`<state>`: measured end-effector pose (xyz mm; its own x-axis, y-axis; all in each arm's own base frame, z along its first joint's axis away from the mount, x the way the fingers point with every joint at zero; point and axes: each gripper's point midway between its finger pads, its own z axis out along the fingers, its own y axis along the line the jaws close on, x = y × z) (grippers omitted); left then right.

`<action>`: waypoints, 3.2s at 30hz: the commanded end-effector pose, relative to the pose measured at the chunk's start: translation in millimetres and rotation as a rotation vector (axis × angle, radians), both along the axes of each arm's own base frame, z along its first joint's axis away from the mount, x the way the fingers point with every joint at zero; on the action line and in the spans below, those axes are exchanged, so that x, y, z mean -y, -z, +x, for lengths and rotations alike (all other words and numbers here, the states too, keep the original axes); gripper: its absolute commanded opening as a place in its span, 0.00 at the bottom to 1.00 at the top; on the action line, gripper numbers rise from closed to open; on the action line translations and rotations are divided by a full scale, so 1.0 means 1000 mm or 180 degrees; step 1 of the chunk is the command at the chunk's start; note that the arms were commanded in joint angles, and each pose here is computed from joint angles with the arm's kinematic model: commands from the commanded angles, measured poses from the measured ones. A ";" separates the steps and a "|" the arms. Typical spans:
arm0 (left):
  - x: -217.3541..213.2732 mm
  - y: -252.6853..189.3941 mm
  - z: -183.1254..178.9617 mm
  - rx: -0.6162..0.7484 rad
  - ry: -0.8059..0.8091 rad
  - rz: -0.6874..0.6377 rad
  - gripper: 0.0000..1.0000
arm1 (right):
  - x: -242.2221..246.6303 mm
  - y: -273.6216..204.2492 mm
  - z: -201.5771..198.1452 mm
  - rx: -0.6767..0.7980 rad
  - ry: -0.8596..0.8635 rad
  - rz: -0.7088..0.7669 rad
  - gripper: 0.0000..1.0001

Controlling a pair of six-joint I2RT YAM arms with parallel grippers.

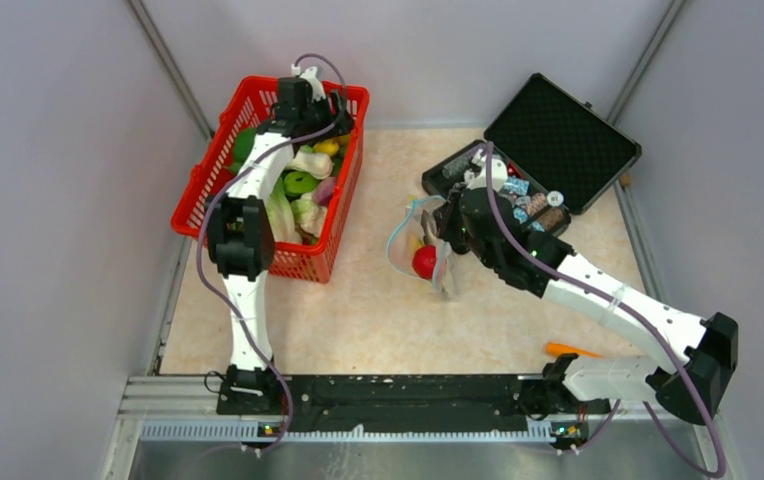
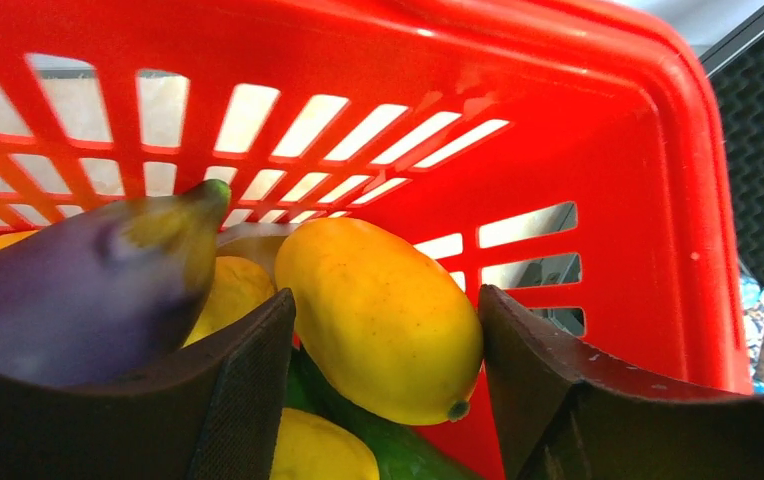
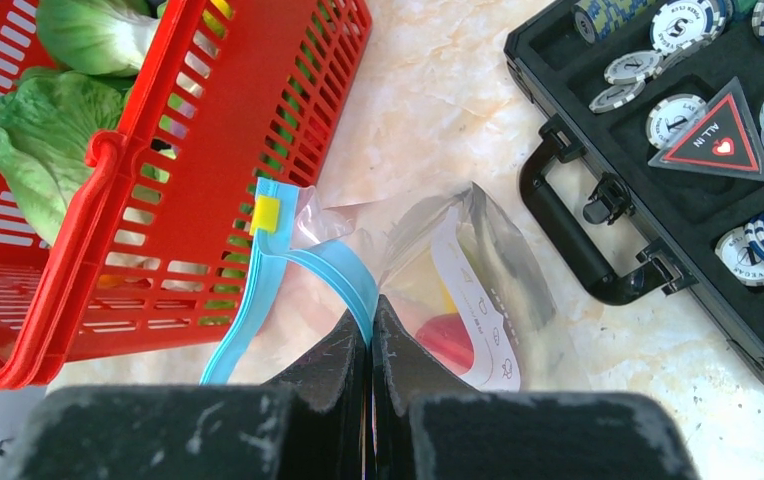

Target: Place the food in the zip-top bag and seal the zipper

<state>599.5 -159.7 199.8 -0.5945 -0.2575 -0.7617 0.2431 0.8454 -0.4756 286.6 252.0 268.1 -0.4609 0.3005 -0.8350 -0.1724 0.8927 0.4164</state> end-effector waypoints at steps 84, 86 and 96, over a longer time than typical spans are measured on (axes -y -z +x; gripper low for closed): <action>0.052 -0.169 -0.393 0.1191 0.2461 -0.0672 0.11 | -0.010 -0.021 0.012 0.0201 0.0045 0.0254 0.00; 0.065 -0.160 -0.401 0.1132 0.2586 -0.0599 0.11 | -0.011 -0.022 0.012 0.0189 0.0025 0.0259 0.00; 0.090 -0.123 -0.385 0.0751 0.2474 -0.0235 0.10 | -0.010 -0.024 0.011 0.0197 0.0039 0.0277 0.00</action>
<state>199.3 -248.8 325.7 -0.4746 0.0854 -0.8760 0.8534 0.2881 -0.4343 292.5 259.4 262.1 -0.4554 0.3097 -0.8347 -0.1759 0.8878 0.4253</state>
